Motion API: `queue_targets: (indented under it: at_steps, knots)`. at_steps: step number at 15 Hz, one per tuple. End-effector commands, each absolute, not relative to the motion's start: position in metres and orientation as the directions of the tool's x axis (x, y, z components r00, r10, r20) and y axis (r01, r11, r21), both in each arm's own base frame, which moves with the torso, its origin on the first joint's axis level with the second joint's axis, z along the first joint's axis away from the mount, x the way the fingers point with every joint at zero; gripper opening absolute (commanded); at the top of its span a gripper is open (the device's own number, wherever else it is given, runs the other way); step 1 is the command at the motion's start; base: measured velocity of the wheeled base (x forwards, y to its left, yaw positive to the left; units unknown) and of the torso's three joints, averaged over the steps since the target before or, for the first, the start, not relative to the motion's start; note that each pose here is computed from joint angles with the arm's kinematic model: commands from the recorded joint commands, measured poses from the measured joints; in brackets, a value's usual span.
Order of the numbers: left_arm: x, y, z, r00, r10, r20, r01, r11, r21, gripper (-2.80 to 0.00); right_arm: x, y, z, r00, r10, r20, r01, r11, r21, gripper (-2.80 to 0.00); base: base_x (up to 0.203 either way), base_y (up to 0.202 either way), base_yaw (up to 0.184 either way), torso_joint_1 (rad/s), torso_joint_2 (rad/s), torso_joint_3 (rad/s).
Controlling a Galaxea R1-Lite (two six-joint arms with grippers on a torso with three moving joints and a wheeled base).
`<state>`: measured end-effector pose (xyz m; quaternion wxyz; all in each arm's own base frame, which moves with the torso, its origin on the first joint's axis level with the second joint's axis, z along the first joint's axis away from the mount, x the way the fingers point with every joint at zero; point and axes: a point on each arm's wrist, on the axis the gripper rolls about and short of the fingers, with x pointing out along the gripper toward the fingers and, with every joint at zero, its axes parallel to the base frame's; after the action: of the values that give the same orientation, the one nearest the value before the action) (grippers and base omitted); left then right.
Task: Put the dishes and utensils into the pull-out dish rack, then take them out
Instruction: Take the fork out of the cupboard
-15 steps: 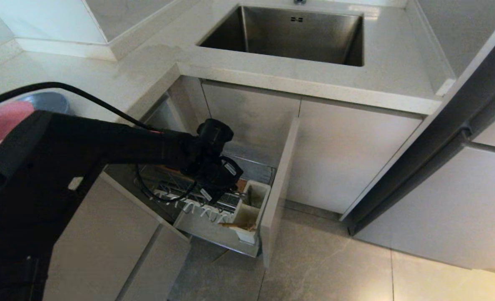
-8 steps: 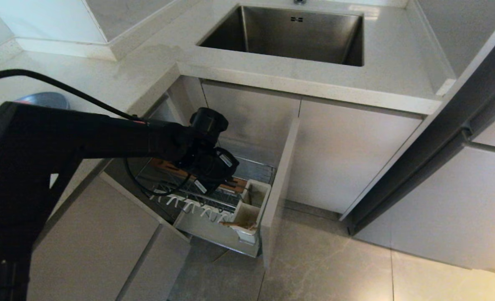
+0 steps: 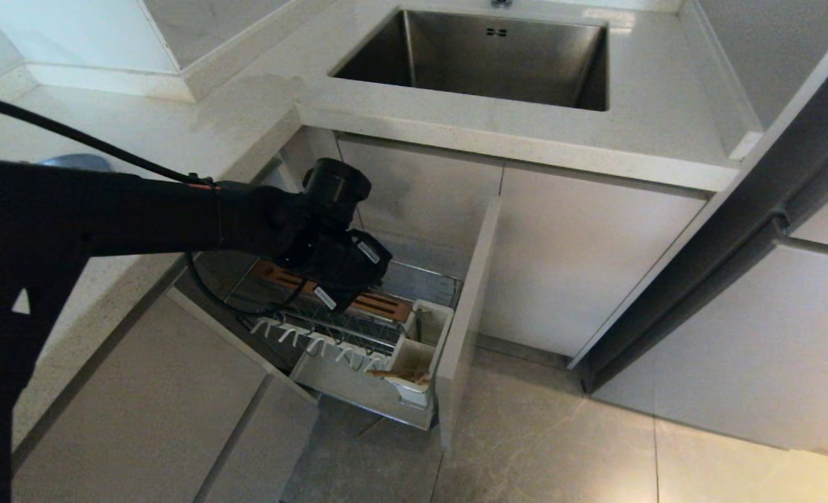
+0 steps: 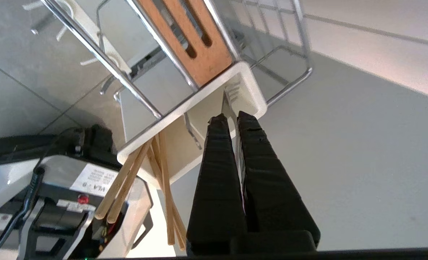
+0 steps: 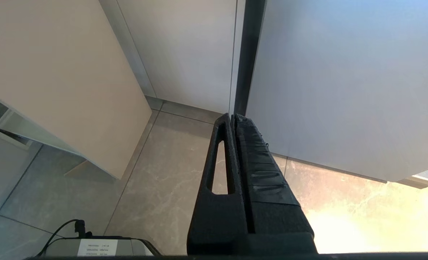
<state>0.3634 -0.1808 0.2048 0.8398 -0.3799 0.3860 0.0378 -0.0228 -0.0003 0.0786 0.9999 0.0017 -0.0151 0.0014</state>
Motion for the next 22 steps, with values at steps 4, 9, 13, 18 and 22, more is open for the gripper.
queue_targets:
  at_steps: [4, 9, 13, 18, 22]
  knots:
    - [0.355, -0.176, 0.223, 0.729, -0.235, -0.642, -0.338, 0.692, -0.637, -2.8, -0.022, 0.0, 0.076, 1.0, 0.003, 0.023, -0.003, 1.0, 0.003, -2.8, 0.0, 0.0, 0.0, 0.0, 0.0, 0.0]
    - [0.349, -0.173, 0.234, 0.745, -0.242, -0.622, -0.323, 0.685, -0.654, -2.8, -0.022, 0.0, 0.076, 1.0, 0.003, 0.022, -0.003, 1.0, 0.003, -2.8, 0.0, 0.0, 0.0, 0.0, 0.0, 0.0]
    - [0.345, -0.171, 0.242, 0.762, -0.23, -0.605, -0.318, 0.682, -0.659, -2.8, -0.022, 0.0, 0.076, 1.0, 0.003, 0.022, -0.003, 1.0, 0.003, -2.8, 0.0, 0.0, 0.0, 0.0, 0.0, 0.0]
    - [0.324, -0.163, 0.254, 0.746, -0.158, -0.647, -0.344, 0.74, -0.578, -2.8, -0.022, 0.0, 0.076, 1.0, 0.003, 0.023, -0.003, 1.0, 0.003, -2.8, 0.0, 0.0, 0.0, 0.0, 0.0, 0.0]
    - [0.29, -0.151, 0.285, 0.762, -0.172, -0.624, -0.317, 0.741, -0.592, -2.8, -0.022, 0.0, 0.076, 1.0, 0.002, 0.022, -0.002, 1.0, 0.003, -2.8, 0.0, 0.0, 0.0, 0.0, 0.0, 0.0]
